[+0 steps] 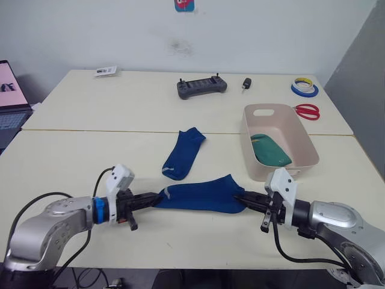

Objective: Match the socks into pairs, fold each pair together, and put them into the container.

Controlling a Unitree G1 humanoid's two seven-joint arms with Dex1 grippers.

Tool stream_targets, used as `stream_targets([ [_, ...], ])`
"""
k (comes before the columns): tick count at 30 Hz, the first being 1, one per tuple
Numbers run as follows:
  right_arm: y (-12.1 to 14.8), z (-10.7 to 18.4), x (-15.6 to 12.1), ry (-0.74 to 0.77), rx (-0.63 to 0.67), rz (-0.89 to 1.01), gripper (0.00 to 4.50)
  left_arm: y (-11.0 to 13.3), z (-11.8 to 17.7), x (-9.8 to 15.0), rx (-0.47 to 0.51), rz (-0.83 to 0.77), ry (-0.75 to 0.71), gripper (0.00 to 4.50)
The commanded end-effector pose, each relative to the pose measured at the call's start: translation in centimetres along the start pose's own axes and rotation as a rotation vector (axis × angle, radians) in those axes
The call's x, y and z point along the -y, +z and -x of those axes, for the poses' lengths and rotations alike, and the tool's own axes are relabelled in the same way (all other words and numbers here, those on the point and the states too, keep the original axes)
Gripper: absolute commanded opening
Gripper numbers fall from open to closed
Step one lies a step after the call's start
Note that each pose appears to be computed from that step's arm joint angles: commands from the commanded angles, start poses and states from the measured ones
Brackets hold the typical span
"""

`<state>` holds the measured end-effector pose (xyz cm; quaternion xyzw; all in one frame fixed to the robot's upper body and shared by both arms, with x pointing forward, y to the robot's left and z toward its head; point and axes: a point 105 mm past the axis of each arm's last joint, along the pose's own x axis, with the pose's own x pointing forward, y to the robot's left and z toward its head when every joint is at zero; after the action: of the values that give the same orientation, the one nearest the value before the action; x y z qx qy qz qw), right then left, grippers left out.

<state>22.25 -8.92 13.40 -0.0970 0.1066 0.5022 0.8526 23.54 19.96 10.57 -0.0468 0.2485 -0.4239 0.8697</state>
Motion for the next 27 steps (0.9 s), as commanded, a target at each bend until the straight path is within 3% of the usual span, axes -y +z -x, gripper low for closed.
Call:
stream_targets([
  [1, -0.4, -1.2, -0.7, 0.016, 0.029, 0.029, 0.00, -0.2, 1.5, 0.2, 0.039, 0.014, 0.044, 0.02],
  [5, -2.2, -3.2, -2.0, 0.047, 0.028, 0.016, 0.00, -2.4, 1.8, 0.7, 0.050, 0.046, 0.075, 0.02],
  [11, -4.7, -3.8, -2.2, 0.013, -0.024, 0.030, 0.00, -3.9, 2.8, 0.2, 0.024, 0.046, 0.133, 0.02],
  [19, -5.4, -3.9, -1.5, -0.040, -0.055, -0.010, 0.00, -5.0, 2.4, -0.1, 0.000, 0.018, 0.155, 0.02],
  [24, -6.0, -3.7, -1.9, -0.021, -0.101, -0.026, 0.00, -4.5, 2.3, 0.1, 0.033, -0.010, 0.140, 0.02],
  [27, -6.2, -3.5, -2.2, -0.022, -0.109, -0.030, 0.73, -4.3, 2.3, 0.2, 0.040, -0.036, 0.135, 0.00],
])
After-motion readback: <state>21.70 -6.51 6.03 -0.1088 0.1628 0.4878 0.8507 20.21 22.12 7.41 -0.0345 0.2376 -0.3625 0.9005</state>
